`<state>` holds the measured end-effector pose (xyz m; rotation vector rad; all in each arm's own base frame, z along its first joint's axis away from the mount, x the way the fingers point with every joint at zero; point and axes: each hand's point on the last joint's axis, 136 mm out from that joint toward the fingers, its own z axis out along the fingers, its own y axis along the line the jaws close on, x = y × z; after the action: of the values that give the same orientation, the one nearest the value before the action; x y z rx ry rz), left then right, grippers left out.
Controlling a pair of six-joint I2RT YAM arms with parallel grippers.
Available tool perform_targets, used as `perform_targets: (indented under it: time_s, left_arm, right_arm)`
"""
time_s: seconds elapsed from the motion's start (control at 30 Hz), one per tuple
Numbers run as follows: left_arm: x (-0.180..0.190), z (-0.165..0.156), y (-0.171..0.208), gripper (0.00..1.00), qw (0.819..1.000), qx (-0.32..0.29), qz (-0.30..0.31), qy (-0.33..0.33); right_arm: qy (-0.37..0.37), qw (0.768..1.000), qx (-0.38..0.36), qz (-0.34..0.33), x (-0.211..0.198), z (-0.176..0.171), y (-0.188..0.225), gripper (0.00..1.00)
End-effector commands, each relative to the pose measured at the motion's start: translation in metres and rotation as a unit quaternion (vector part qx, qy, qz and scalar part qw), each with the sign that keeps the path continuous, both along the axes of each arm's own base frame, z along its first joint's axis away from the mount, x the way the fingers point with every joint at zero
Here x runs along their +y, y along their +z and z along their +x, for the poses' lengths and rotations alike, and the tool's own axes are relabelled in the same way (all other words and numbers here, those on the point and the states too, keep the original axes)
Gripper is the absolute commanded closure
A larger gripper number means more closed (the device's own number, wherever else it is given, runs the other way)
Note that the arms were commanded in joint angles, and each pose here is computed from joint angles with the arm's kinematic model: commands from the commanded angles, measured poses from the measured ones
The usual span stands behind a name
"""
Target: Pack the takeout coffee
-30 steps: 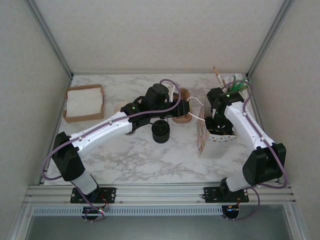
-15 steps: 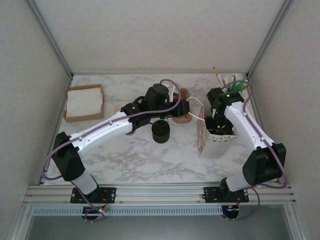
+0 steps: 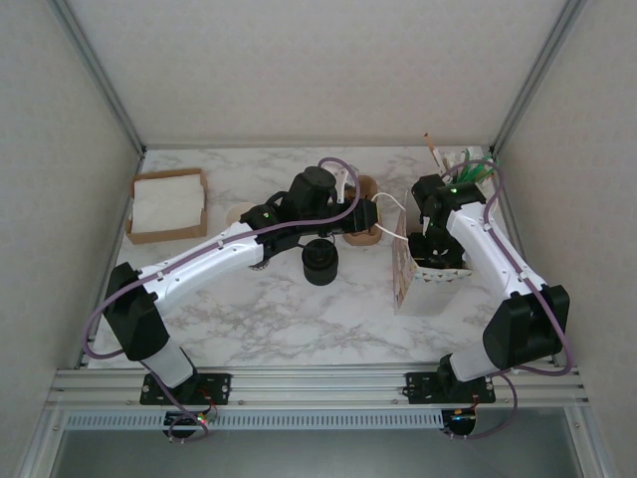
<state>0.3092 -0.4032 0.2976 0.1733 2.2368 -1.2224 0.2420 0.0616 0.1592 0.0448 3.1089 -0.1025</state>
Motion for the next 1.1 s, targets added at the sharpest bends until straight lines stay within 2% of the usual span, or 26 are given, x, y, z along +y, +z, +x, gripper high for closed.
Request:
perform_targets:
  time_s: [0.0, 0.67, 1.07]
  left_arm:
    - [-0.004, 0.003, 0.010, 0.68, 1.000, -0.007, -0.008, 0.007]
    - [-0.003, 0.003, 0.010, 0.68, 1.000, -0.006, -0.008, 0.008]
    - [-0.004, 0.004, 0.011, 0.68, 1.000, -0.007, -0.007, 0.007]
  right_arm:
    - [0.001, 1.000, 0.007, 0.005, 0.000, -0.003, -0.002, 0.30]
    - [-0.004, 1.000, 0.028, 0.005, 0.001, -0.002, -0.023, 0.29]
    - [-0.003, 1.000, 0.026, 0.005, 0.001, -0.002, -0.020, 0.29]
